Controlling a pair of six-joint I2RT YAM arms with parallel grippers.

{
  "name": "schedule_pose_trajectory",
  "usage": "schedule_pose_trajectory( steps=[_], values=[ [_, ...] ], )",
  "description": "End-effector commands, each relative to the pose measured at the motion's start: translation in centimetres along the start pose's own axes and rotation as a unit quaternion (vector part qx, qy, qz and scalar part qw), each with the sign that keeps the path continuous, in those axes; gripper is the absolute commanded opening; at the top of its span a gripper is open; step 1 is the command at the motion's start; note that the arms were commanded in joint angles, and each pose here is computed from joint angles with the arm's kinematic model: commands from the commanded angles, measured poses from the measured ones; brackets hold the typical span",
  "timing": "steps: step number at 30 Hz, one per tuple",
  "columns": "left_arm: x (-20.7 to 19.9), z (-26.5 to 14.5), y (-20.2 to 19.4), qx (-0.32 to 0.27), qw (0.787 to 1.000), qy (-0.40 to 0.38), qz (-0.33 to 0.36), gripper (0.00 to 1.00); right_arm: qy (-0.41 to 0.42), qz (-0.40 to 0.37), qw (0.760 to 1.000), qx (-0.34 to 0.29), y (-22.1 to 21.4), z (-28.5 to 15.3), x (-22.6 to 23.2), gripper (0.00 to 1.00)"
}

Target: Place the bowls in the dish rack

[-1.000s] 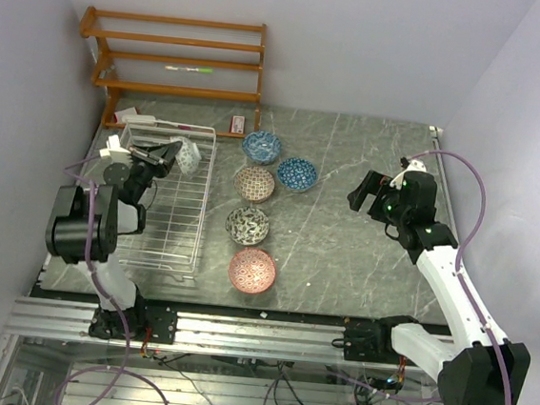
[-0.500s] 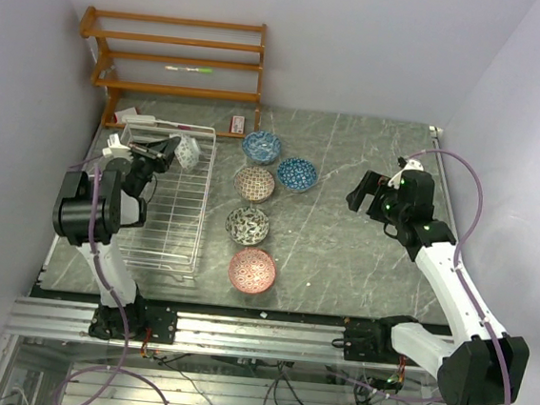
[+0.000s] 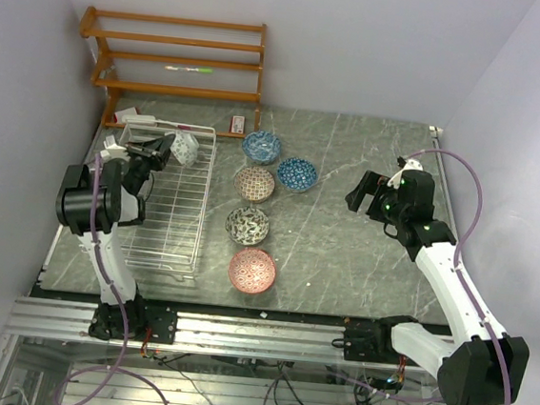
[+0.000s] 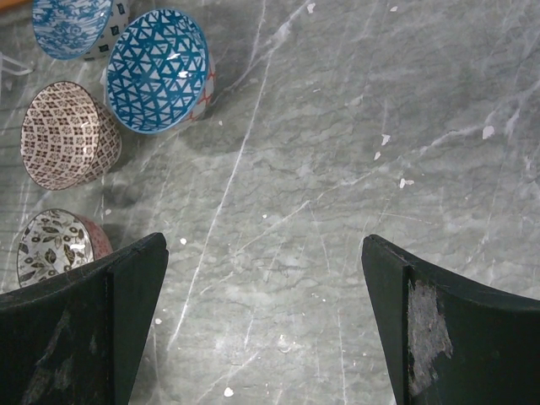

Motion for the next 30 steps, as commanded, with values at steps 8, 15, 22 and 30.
schedule_pose_trajectory(
  steps=[8, 15, 22, 30],
  values=[
    [3.0, -1.2, 2.1, -0.035, 0.980, 0.171, 0.094, 0.17, 0.008, -0.006, 1.000, -0.019, 0.9, -0.3, 0.1, 1.00],
    [4.2, -1.5, 2.2, -0.031, 0.976, 0.196, 0.090, 0.22, 0.012, -0.007, 1.000, -0.020, 0.8, -0.4, 0.2, 1.00],
    [6.3, -2.4, 2.7, -0.041, 0.978, 0.195, 0.067, 0.08, 0.012, -0.008, 1.000, -0.022, 0.9, -0.5, 0.2, 1.00],
    [7.3, -3.8, 3.6, -0.058, 0.969, 0.227, 0.082, 0.08, 0.015, -0.007, 1.000, -0.021, 0.9, -0.3, 0.3, 1.00]
  ],
)
Point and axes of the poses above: each gripper's point midway between its finger pads, its own z axis out along the fingers, its own x axis along the line the jaws close on, y = z × x, the point moved 4 cm from there along -z, back along the fingers, and after that the axes turned 9 degrees about -z, right-handed, at the moved point
